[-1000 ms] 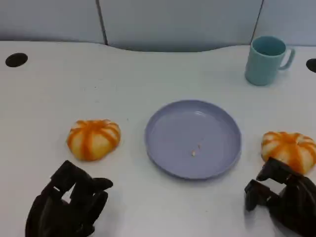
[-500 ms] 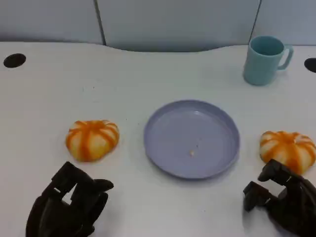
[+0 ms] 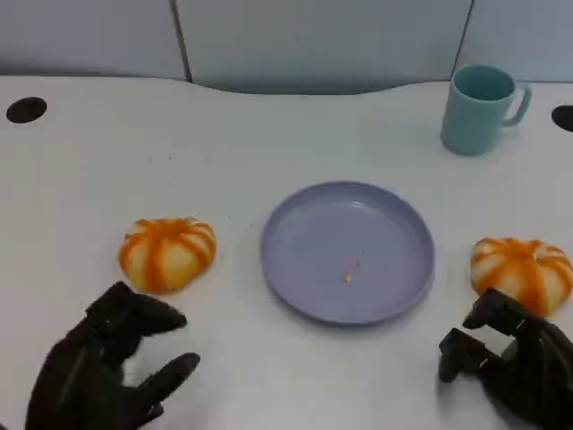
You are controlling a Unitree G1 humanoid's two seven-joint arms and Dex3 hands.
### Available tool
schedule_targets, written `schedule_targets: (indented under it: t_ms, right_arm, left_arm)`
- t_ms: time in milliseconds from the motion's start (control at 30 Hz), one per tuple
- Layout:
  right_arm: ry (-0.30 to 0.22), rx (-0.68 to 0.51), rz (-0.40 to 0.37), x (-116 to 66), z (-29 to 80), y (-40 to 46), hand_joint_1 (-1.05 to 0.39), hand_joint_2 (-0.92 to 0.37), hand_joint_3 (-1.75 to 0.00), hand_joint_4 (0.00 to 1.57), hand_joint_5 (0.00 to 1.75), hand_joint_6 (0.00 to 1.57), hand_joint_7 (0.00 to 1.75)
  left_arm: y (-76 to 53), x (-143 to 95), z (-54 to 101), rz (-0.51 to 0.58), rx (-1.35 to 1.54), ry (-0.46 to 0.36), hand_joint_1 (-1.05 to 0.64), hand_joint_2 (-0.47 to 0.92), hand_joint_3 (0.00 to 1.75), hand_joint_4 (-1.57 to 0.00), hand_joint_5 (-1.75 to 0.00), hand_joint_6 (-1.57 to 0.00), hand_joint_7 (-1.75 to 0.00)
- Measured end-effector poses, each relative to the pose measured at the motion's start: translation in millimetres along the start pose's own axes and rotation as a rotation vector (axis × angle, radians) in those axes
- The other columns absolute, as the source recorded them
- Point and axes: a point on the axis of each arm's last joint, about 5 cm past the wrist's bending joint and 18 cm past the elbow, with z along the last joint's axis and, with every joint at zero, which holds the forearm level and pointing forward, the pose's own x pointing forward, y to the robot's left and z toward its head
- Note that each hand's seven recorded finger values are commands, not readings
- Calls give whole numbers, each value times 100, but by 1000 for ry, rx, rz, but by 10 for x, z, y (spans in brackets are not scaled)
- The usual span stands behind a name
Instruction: Grasp the bread from the table and place it into the plate.
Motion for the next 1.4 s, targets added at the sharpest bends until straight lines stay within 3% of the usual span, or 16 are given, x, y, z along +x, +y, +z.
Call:
schedule_targets:
  t_ms: [133,233,367,500,867,1200,1400]
  right_arm:
    - [11,-10,0,15,10,19,-33,-33,-126,65,159,67,122]
    - [25,-19,10,33,10,36,-34,-33,-124,64,160,67,123]
    - [38,-20,2,37,20,50,-31,-33,-128,65,158,66,121]
    - [41,-18,4,34,19,53,-32,-35,-126,63,156,65,120]
    - [40,-11,14,44,1,42,-31,-34,-128,66,155,69,115]
    - [43,-14,10,47,9,51,-31,-35,-126,65,156,69,114]
    - [46,-8,9,48,10,57,-30,-35,-126,65,155,70,114]
  left_arm:
    - [44,49,280,-16,438,-69,-51,92,5,-30,-53,-49,-2]
    - [56,82,476,-31,767,-139,-64,92,10,-33,-26,-40,0]
    - [91,128,746,-41,1141,-173,-69,92,7,-26,-11,-29,0]
    - [100,226,898,-44,1347,-127,-72,90,2,-21,-5,-22,0]
    - [98,602,871,-209,1518,63,-51,73,0,-10,-1,-15,-1]
    - [118,952,665,-315,1485,180,-47,76,1,-8,0,-11,0]
    - [87,1208,493,-387,1469,300,-47,76,0,-5,0,-10,0]
